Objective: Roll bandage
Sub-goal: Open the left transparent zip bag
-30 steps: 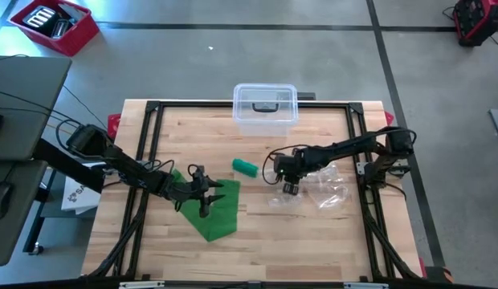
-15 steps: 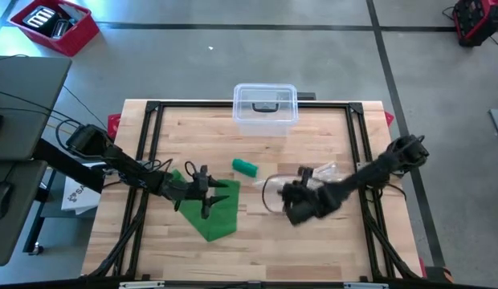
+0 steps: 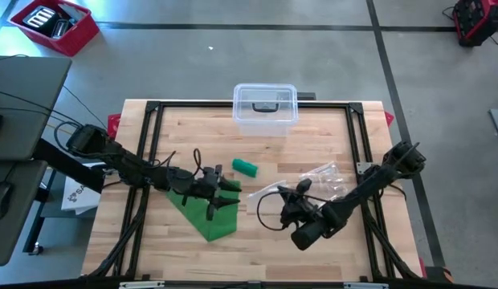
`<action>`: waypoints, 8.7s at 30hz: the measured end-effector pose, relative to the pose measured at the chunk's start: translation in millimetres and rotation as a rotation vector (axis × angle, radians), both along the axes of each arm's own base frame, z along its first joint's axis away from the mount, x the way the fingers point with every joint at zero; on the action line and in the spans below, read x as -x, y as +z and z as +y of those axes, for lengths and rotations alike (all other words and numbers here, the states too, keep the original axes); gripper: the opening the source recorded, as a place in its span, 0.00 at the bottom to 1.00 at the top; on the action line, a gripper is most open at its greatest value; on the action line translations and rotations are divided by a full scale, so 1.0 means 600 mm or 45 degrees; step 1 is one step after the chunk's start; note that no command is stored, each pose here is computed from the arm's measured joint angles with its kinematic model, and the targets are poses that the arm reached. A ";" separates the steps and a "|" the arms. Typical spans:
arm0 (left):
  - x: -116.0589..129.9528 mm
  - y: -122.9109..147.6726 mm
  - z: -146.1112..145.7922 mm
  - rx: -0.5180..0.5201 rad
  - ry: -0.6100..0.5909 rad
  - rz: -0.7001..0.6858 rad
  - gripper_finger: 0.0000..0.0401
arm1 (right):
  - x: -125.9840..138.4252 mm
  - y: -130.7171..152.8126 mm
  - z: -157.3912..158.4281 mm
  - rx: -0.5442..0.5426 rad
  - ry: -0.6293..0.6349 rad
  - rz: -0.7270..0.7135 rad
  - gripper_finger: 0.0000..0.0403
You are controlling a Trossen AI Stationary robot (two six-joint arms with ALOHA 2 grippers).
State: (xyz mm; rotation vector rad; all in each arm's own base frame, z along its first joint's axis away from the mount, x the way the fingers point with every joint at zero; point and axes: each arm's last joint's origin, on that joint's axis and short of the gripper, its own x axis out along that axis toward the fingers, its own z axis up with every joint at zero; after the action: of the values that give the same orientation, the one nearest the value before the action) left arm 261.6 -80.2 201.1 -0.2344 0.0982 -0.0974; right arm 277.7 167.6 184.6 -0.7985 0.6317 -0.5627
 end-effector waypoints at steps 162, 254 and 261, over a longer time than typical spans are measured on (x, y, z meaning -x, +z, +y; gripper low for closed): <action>-0.083 -0.035 -0.148 -1.020 0.154 0.433 0.00 | -0.127 0.085 -0.040 -1.109 0.188 0.319 0.07; -0.084 -0.029 -0.155 -1.057 0.118 0.380 0.00 | -0.119 0.072 -0.067 -1.225 0.250 0.432 0.24; -0.084 -0.028 -0.155 -1.011 0.134 0.374 0.00 | -0.113 0.070 -0.054 -1.229 0.355 0.515 0.02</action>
State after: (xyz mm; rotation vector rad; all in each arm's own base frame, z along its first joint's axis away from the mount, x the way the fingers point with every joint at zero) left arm 312.3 -172.9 184.3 0.5420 0.4045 0.0850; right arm 345.7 135.1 226.4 -0.0629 1.0226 0.1943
